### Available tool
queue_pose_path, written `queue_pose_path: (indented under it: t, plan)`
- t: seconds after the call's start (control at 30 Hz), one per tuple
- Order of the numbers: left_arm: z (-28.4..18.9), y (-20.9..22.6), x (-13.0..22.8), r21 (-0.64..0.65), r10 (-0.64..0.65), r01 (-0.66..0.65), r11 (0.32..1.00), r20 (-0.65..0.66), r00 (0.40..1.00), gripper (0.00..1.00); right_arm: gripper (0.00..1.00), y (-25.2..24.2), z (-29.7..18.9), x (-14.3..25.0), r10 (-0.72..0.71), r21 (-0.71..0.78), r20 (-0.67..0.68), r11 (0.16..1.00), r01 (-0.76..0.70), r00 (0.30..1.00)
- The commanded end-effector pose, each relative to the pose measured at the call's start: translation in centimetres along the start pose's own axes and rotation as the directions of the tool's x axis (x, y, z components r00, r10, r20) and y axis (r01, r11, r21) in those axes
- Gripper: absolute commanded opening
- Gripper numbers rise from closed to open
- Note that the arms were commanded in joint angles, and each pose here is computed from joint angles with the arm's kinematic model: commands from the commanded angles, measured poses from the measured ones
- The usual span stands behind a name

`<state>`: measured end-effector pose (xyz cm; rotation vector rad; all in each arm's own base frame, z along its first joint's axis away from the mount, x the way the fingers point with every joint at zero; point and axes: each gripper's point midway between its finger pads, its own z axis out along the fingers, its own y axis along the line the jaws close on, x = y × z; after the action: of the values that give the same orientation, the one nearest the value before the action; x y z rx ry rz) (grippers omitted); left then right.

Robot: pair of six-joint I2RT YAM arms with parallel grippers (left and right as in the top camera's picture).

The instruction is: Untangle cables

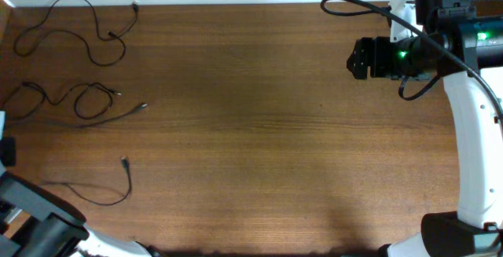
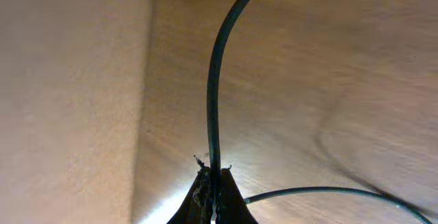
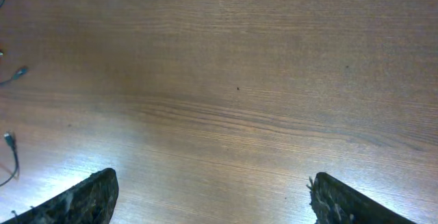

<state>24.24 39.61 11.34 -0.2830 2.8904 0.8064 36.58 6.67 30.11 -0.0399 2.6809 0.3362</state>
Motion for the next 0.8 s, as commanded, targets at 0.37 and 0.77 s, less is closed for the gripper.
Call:
queue_pose_path:
  t: [0.37,0.77]
  plan:
    - [2.2,3.8,1.6,-0.034,-0.083,0.085,0.996,0.061,0.995,0.48,0.90,-0.4,0.2,0.1,0.007,0.015,-0.013,1.000,-0.006,1.000]
    - [1.5,0.8,-1.6,0.176,-0.218,0.182,0.967,0.212,0.953,0.99,0.93,-0.3,0.2,0.1,0.006,0.013,-0.012,1.000,-0.006,1.000]
